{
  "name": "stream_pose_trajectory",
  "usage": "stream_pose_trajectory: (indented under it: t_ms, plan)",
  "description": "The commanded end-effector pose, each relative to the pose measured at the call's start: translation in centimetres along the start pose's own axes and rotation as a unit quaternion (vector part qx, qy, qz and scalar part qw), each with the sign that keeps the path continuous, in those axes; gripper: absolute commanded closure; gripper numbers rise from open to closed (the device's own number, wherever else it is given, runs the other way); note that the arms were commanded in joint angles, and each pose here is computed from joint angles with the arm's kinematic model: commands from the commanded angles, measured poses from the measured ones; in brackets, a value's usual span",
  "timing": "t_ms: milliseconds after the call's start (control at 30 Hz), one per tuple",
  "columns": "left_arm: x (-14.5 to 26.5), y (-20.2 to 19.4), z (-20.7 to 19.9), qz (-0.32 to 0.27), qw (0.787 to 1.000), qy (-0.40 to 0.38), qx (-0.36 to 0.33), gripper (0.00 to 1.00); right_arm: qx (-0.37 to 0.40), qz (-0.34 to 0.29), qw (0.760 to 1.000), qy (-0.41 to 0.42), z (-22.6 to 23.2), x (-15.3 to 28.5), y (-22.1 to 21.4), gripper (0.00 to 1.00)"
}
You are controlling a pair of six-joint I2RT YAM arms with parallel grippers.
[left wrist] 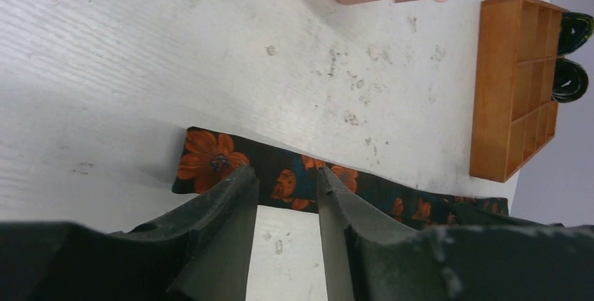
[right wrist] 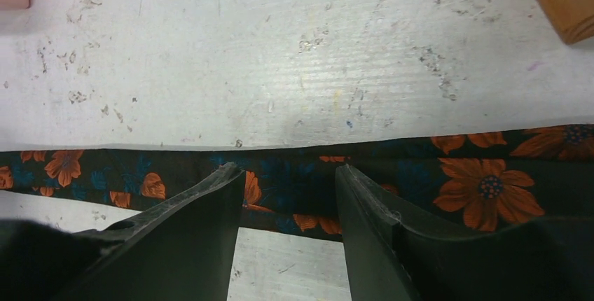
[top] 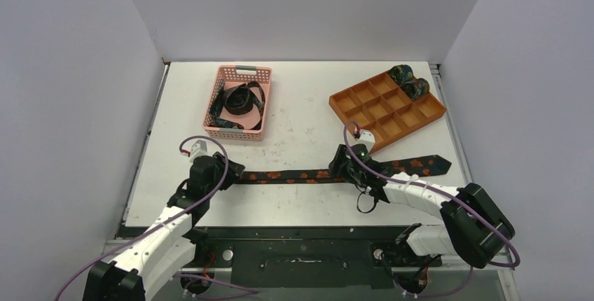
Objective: Roll the ties
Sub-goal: Roll the tie at the center of the board.
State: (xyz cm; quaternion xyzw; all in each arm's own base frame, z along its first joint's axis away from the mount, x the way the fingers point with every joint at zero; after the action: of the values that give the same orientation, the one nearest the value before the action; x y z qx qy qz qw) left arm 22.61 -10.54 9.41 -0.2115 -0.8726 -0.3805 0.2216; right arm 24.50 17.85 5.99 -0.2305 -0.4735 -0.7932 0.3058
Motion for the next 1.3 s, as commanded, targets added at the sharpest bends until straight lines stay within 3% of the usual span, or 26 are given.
stream_pose_trajectory:
  t_ms: [0, 200, 467, 667, 767, 867, 1033, 1267]
  plan:
    - [-1.3, 0.3, -0.4, -0.013, 0.998, -0.036, 0.051, 0.68, 0.004, -0.009, 0.998, 0.055, 2.8, -0.2, 0.6, 0.50]
    - [-2.0, -1.5, 3.8, -0.011, 0.996, 0.032, 0.084, 0.78, 0.022, 0.005, 0.997, 0.078, 4.7, -0.2, -0.6, 0.52]
    - [-1.4, -1.7, 5.5, -0.028, 0.994, 0.053, 0.093, 0.80, 0.072, 0.032, 0.988, 0.136, 10.9, -0.9, -2.2, 0.60]
    - [-0.4, -1.3, 5.1, -0.035, 0.995, 0.039, 0.084, 0.71, 0.105, 0.056, 0.975, 0.190, 18.1, -2.2, -3.7, 0.70]
    - [0.3, -0.9, 4.6, -0.040, 0.995, 0.033, 0.081, 0.61, 0.124, 0.091, 0.967, 0.206, 20.7, -3.5, -5.5, 0.70]
    - [1.2, -0.2, 4.5, -0.049, 0.995, 0.043, 0.076, 0.56, 0.153, 0.101, 0.966, 0.184, 21.9, -5.2, -6.8, 0.67]
    - [2.3, 0.0, 5.5, -0.066, 0.992, 0.065, 0.083, 0.56, 0.204, 0.080, 0.970, 0.103, 20.8, -7.9, -7.7, 0.64]
    - [2.1, -1.3, 6.4, -0.057, 0.992, 0.065, 0.095, 0.57, 0.241, 0.093, 0.962, 0.091, 20.7, -8.6, -8.1, 0.67]
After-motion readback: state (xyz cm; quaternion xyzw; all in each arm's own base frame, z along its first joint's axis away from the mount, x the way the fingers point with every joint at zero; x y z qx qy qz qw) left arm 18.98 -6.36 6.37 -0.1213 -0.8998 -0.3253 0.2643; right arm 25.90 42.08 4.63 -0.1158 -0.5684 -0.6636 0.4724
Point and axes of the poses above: each gripper's point midway between its finger pads, its own x axis back along the fingers, its own z axis along the line the jaws close on, y = z × x, the point moved 3 cm from there along x, back along the fingers, and after that the axes turned 6 degrees about -x, right-handed, at the moved point
